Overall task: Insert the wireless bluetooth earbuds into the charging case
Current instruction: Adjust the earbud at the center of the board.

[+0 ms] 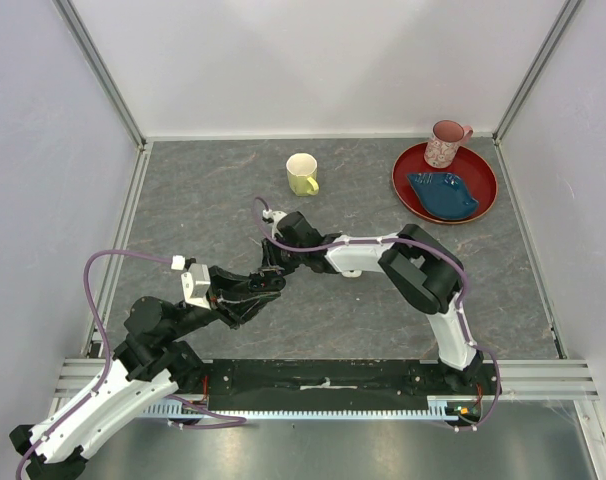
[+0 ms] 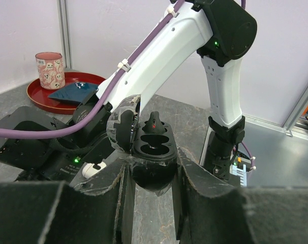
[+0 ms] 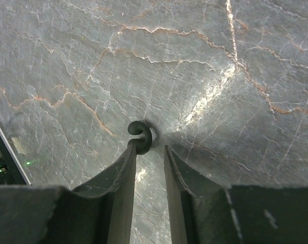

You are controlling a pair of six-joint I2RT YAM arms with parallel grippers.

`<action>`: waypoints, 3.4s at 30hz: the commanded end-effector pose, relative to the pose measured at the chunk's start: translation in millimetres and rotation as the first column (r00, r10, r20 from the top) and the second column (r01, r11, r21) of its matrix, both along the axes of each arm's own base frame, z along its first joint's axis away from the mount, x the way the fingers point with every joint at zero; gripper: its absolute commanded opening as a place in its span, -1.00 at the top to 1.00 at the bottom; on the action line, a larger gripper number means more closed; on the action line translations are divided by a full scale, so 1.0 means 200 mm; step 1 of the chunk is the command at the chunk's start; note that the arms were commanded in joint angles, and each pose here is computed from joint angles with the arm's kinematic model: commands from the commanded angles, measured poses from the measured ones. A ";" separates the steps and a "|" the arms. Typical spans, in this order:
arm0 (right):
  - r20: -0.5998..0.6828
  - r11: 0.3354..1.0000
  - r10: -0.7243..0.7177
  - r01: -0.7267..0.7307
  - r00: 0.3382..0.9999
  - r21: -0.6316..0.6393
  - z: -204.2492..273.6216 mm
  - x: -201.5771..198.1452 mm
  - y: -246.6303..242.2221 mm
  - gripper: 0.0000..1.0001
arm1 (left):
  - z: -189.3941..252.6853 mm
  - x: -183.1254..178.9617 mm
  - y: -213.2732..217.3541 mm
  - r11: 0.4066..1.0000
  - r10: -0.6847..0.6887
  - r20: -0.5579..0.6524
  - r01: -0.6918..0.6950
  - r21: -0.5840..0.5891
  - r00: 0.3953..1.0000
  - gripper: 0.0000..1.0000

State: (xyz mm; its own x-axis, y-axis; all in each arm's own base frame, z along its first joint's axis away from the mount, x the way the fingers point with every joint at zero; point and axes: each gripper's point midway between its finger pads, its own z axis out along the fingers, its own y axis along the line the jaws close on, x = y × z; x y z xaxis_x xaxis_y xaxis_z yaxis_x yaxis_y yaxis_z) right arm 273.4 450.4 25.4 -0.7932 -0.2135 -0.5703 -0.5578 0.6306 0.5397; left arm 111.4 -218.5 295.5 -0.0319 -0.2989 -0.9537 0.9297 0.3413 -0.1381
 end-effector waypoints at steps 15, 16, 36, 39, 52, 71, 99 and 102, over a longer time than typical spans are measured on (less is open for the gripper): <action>-0.001 0.996 0.025 -0.025 1.000 -0.091 -0.13 -0.03 0.02 0.32 | 0.03 0.00 0.00 0.999 0.002 -0.003 -0.002 -0.033 1.000 0.95; -0.002 0.996 0.021 -0.021 1.000 -0.091 -0.14 -0.02 0.02 0.35 | 0.04 0.00 0.00 0.999 0.003 -0.001 -0.003 -0.036 1.000 0.95; -0.024 0.999 -0.035 0.036 0.999 0.023 -0.03 0.00 0.01 0.78 | 0.05 0.01 0.01 0.999 0.021 0.003 -0.020 -0.042 1.000 0.95; -0.020 0.997 -0.052 0.053 0.998 0.048 0.03 0.00 -0.03 0.79 | 0.05 0.01 0.01 0.999 0.019 0.003 -0.019 -0.041 1.000 0.95; 0.047 0.981 -0.153 0.146 0.987 0.124 0.34 0.01 -0.24 0.79 | 0.06 0.01 0.02 0.998 0.024 0.002 -0.023 -0.050 1.000 0.95; 0.241 0.985 0.172 -0.172 0.955 -0.022 0.27 0.01 -0.19 -0.11 | 0.07 0.01 0.02 0.998 0.018 -0.006 -0.019 -0.056 1.000 0.95; 0.194 0.945 0.311 -0.281 0.930 -0.168 0.01 0.07 -0.13 0.10 | 0.06 0.02 0.03 0.998 0.039 -0.003 -0.039 -0.047 0.999 0.95; 0.129 0.958 0.257 -0.235 0.958 -0.163 -0.03 0.06 -0.15 0.19 | 0.06 0.02 0.02 0.998 0.032 -0.010 -0.033 -0.048 0.999 0.95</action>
